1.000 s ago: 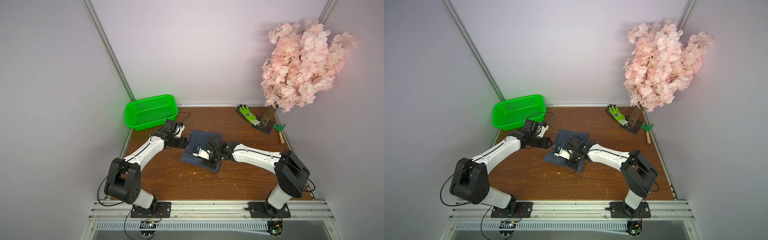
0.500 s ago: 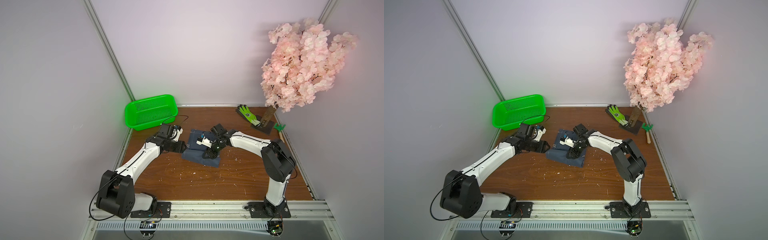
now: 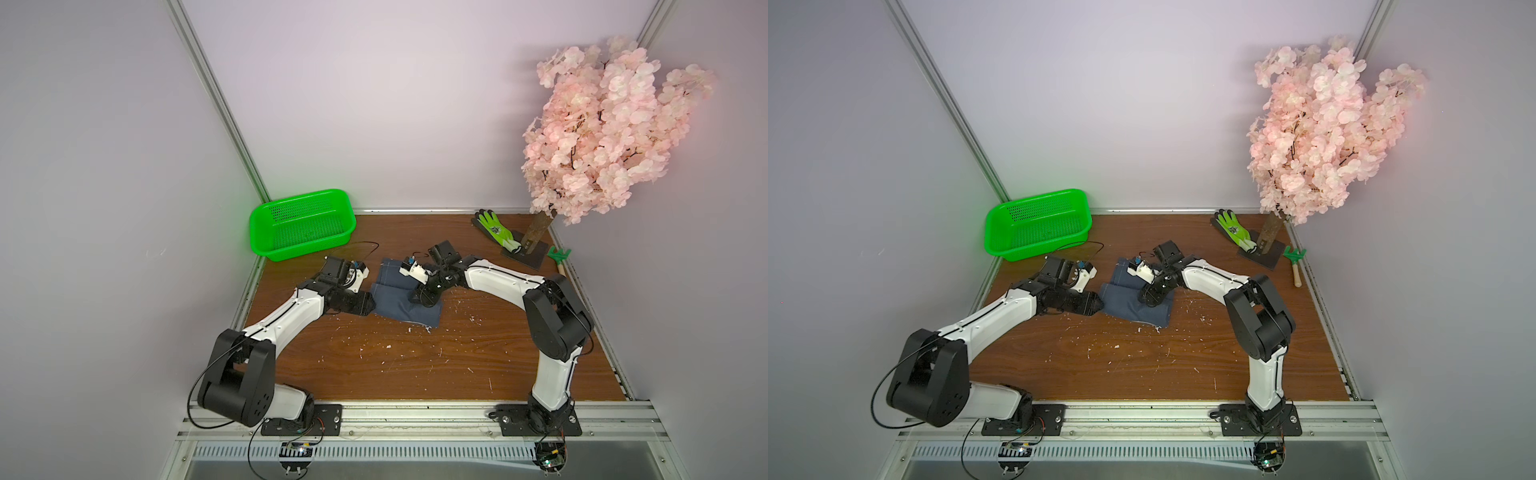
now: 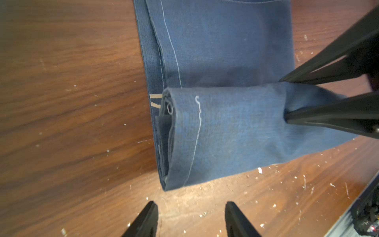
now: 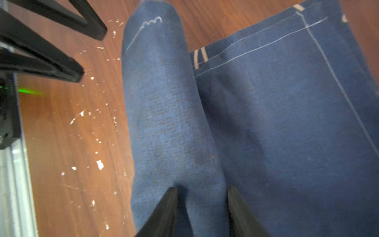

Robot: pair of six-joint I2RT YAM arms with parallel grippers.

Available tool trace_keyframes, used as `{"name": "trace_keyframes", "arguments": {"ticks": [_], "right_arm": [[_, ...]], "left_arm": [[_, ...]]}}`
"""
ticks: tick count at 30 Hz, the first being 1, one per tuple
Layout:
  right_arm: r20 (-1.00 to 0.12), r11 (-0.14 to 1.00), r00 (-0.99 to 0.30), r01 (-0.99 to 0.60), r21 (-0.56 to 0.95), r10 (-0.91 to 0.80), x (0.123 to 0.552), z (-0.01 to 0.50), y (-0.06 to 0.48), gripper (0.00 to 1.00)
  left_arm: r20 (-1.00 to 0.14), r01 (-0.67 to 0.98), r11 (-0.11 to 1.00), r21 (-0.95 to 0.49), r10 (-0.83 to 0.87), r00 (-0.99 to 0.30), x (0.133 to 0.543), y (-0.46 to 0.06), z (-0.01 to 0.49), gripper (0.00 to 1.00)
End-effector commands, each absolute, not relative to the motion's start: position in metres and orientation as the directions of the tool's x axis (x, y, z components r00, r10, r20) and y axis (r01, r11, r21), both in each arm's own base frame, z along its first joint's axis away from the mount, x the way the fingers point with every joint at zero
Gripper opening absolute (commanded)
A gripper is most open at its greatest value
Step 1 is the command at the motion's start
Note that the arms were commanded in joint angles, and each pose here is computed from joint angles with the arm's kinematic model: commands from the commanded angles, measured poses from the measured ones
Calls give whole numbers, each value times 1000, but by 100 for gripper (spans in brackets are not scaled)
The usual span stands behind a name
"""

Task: Roll up the pillowcase
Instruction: Roll the pillowcase at the center of the board.

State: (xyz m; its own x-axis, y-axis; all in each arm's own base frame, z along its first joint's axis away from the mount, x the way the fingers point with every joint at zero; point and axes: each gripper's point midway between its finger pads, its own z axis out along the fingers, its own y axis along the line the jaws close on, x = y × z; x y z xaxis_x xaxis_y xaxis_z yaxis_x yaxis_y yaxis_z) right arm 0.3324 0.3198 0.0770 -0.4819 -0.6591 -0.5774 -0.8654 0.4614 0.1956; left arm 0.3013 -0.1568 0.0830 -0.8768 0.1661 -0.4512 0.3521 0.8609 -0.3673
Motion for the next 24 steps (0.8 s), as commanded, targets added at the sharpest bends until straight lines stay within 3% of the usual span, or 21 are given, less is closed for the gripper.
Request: {"name": "trace_keyframes", "arguments": {"ticks": [1, 10, 16, 20, 24], "right_arm": [[-614, 508, -455, -855, 102, -644, 347, 91, 314, 44], [-669, 534, -399, -846, 5, -627, 352, 99, 311, 46], [-696, 595, -357, -794, -124, -623, 359, 117, 293, 48], [-718, 610, -352, -782, -126, -600, 342, 137, 280, 51], [-684, 612, -386, -783, -111, -618, 323, 119, 265, 49]], "left_arm": [[-518, 378, 855, -355, 157, -841, 326, -162, 92, 57], [-481, 348, 868, -354, 150, -864, 345, -163, 67, 56], [-419, 323, 888, -327, 169, -892, 336, -154, 43, 54], [-392, 301, 894, -331, 160, -906, 334, -151, 32, 52], [-379, 294, 896, -333, 158, -912, 337, -151, 30, 49]]}}
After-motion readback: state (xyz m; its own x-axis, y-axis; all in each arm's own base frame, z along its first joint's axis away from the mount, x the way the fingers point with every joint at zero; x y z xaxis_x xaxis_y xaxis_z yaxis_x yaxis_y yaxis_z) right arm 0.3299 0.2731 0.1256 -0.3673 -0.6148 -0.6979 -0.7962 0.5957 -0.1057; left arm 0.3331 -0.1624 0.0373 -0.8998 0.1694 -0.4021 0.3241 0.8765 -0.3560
